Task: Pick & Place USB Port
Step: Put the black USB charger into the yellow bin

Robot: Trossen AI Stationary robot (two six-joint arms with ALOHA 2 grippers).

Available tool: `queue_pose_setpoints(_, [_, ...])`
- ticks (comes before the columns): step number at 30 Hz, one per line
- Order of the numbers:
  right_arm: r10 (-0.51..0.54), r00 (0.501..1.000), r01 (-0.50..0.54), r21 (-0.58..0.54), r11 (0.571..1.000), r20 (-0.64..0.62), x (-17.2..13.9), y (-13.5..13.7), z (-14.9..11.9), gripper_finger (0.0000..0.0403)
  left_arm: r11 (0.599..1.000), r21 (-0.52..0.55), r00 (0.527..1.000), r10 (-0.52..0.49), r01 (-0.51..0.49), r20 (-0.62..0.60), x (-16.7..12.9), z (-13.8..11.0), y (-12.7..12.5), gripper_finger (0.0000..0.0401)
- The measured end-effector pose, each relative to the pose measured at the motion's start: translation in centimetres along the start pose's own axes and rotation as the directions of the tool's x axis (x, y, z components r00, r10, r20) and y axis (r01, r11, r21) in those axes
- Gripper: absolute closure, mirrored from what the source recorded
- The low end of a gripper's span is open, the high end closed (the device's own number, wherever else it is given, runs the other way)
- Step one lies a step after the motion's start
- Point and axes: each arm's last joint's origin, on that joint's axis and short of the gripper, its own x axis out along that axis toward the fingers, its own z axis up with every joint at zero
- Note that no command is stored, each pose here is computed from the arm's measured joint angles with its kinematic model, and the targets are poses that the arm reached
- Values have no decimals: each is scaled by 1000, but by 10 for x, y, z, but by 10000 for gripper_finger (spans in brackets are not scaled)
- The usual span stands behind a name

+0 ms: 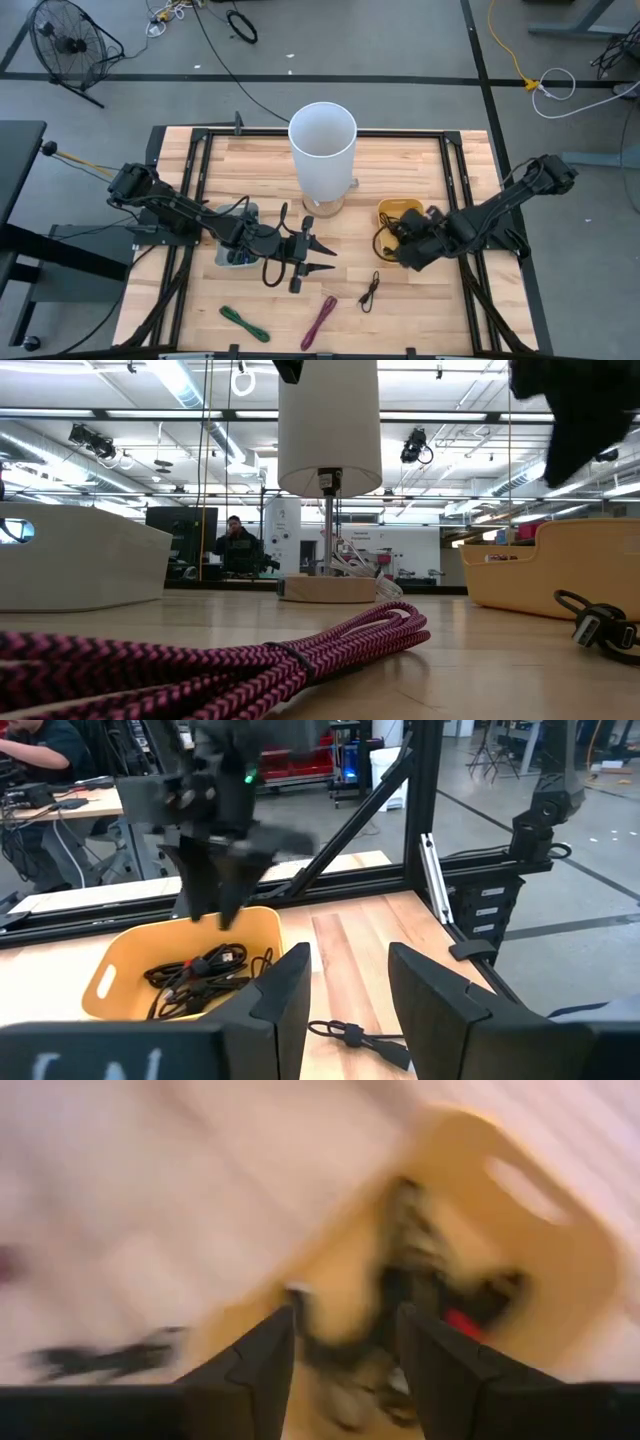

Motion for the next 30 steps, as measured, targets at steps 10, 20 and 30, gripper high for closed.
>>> queue_pose_setpoints(10, [534,844,-532,-198,824,-46,0,66,4,230,1000,-1,1000,0,0,0,0,0,0,261])
queue_pose_setpoints(20, [469,854,-518,-299,801,-223,51,101,-28,260,1000,0,1000,1,-1,-2,0,0,0,261])
queue_pose_setpoints(30, [497,818,-574,-341,744,-290,45,129,-17,322,1000,0,1000,1,-1,-3,0,0,0,261])
